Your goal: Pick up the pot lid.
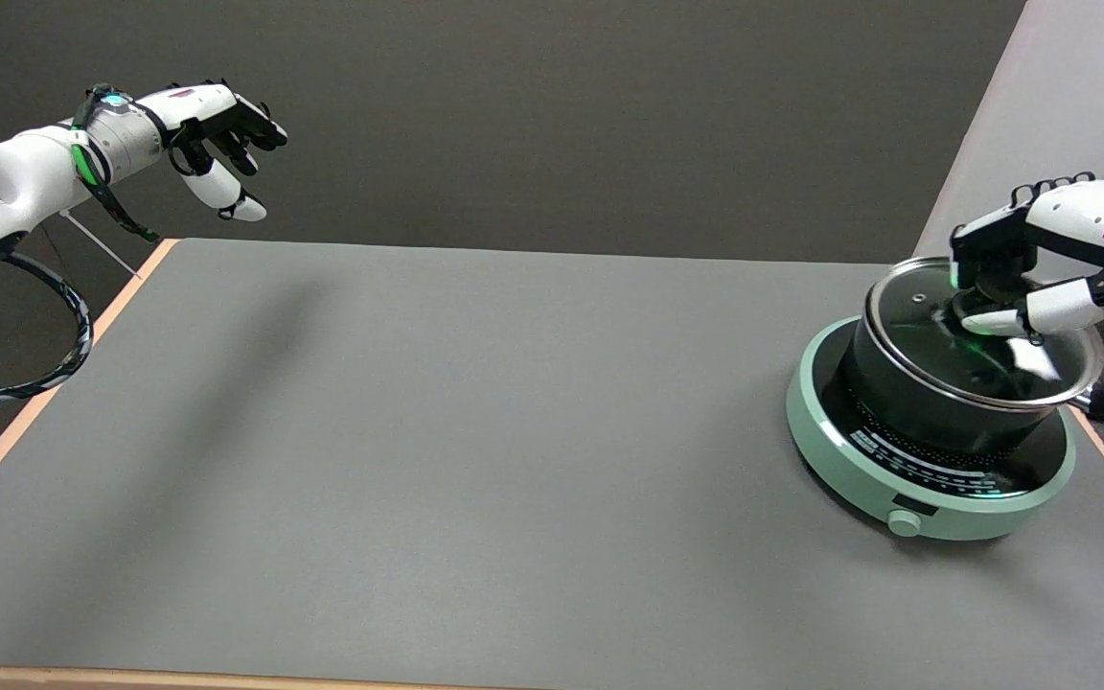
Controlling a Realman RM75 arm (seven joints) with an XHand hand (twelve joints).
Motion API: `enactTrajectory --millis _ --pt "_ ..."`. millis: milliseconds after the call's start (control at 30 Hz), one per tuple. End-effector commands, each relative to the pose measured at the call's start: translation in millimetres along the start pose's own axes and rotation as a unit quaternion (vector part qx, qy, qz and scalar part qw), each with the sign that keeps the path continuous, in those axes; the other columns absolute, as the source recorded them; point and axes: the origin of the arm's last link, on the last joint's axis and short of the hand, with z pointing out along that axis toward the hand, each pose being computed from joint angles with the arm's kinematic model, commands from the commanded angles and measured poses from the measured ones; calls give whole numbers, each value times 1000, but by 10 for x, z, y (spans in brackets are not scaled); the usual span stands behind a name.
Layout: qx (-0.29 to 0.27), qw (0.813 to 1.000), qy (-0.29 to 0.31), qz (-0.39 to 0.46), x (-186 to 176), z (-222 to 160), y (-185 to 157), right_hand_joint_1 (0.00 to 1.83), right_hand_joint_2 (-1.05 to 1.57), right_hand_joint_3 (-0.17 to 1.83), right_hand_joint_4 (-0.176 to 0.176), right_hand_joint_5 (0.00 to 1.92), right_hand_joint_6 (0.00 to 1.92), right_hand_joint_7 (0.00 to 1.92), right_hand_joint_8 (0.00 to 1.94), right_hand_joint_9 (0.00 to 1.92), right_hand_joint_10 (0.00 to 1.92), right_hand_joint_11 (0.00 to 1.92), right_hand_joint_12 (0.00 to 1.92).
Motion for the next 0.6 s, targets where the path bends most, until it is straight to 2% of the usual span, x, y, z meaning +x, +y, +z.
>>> enactTrajectory --millis 33,267,467,600 --pt "3 1000 0 1 3 20 -9 1349 984 349 176 738 1168 882 1234 863 1082 629 1579" --pt "3 1000 0 1 3 23 -8 1339 1021 336 176 666 1246 827 1314 818 1145 568 1772" --pt "4 1000 -2 2 -3 21 -5 1332 1040 336 176 627 1278 795 1367 788 1209 535 1847" --pt "5 1000 -2 4 -7 18 -2 1327 1038 382 176 597 1321 766 1426 761 1335 524 1889"
